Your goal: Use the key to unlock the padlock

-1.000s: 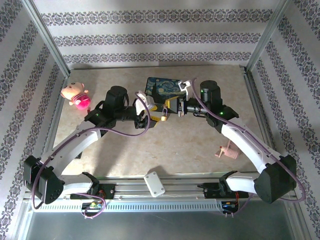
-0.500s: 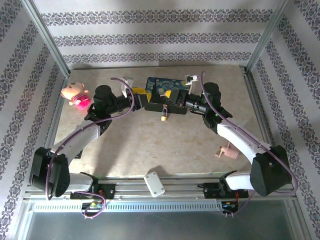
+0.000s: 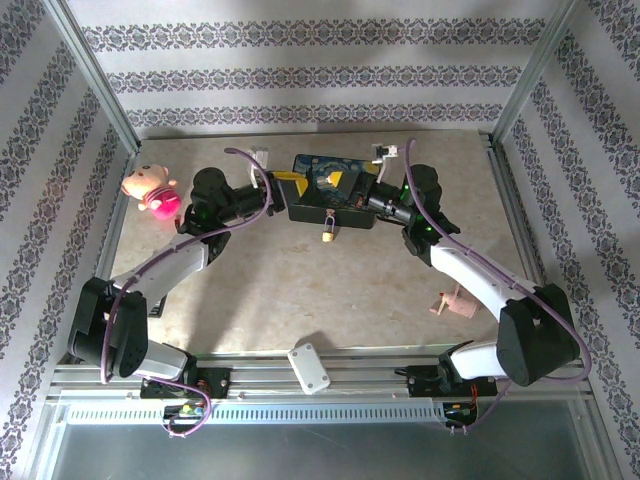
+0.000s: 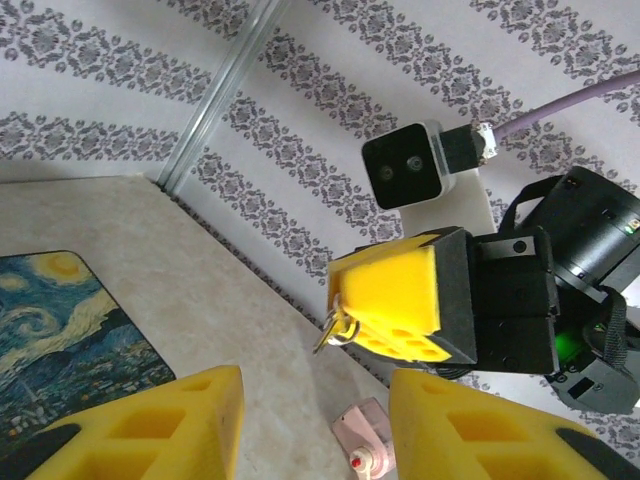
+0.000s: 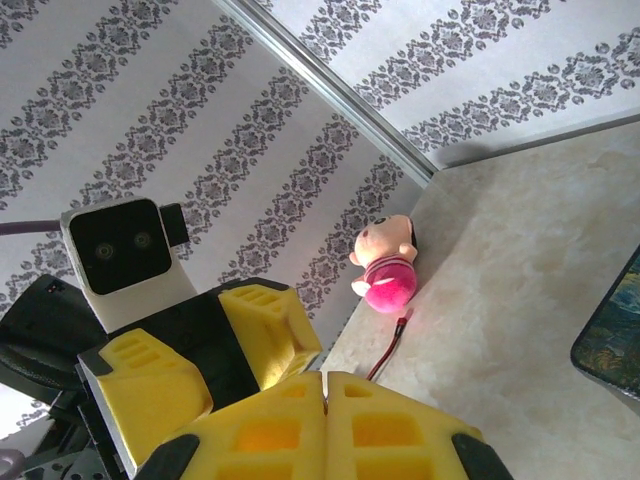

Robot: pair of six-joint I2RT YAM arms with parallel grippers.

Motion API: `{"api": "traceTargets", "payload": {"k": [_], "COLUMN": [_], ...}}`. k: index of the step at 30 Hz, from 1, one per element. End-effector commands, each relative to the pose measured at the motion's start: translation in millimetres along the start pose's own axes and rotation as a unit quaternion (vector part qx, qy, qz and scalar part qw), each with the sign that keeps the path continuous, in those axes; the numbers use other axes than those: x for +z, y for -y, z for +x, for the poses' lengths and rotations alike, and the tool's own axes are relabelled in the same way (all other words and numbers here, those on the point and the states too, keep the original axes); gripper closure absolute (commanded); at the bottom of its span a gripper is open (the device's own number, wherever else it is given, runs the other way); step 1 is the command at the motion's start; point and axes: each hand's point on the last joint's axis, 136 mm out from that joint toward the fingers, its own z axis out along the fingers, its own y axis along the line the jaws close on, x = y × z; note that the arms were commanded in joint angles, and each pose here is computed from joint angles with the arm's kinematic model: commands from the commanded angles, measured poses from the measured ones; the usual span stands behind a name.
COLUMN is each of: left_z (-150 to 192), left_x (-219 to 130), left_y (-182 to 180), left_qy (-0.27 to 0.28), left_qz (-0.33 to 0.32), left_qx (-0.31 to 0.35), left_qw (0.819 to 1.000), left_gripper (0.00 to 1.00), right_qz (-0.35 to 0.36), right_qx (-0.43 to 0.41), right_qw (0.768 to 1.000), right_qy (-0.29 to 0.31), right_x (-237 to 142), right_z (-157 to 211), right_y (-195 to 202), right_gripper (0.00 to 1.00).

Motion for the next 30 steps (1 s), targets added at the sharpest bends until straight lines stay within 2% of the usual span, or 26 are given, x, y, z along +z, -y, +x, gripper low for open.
{"api": "traceTargets", "payload": {"k": [1, 15, 18, 26, 30], "left_z": [-13, -3, 0, 4, 3], "left_x": [7, 16, 18, 20, 21], "left_y": [19, 16, 16, 17, 17], "left_qy": [0.012, -0.001, -0.006, -0.013, -0.011], "left_qz": [0.038, 0.055, 0.057, 0.062, 0.063], "left_qx": [0.023, 0.011, 0.009, 0.008, 0.009], "left_qw": [0.999, 0.998, 0.998, 0.998, 0.998], "left_gripper": [0.59, 0.65, 0.71, 0.74, 0.81], "right_qz": [-0.021, -0.034, -0.035, -0.039, -0.041], "right_qx": [-0.008, -0.011, -0.011, -0.012, -0.013], "right_qw": [1.000, 0.999, 0.999, 0.999, 0.999], "right_qy": [0.008, 0.002, 0.001, -0.002, -0.003], "right_x": [6, 12, 13, 16, 16], "right_z": [-4, 0, -1, 1, 2], "right_y": [-11, -19, -19, -22, -24], "right_gripper": [1.00, 1.00, 1.00, 1.00, 1.00]}}
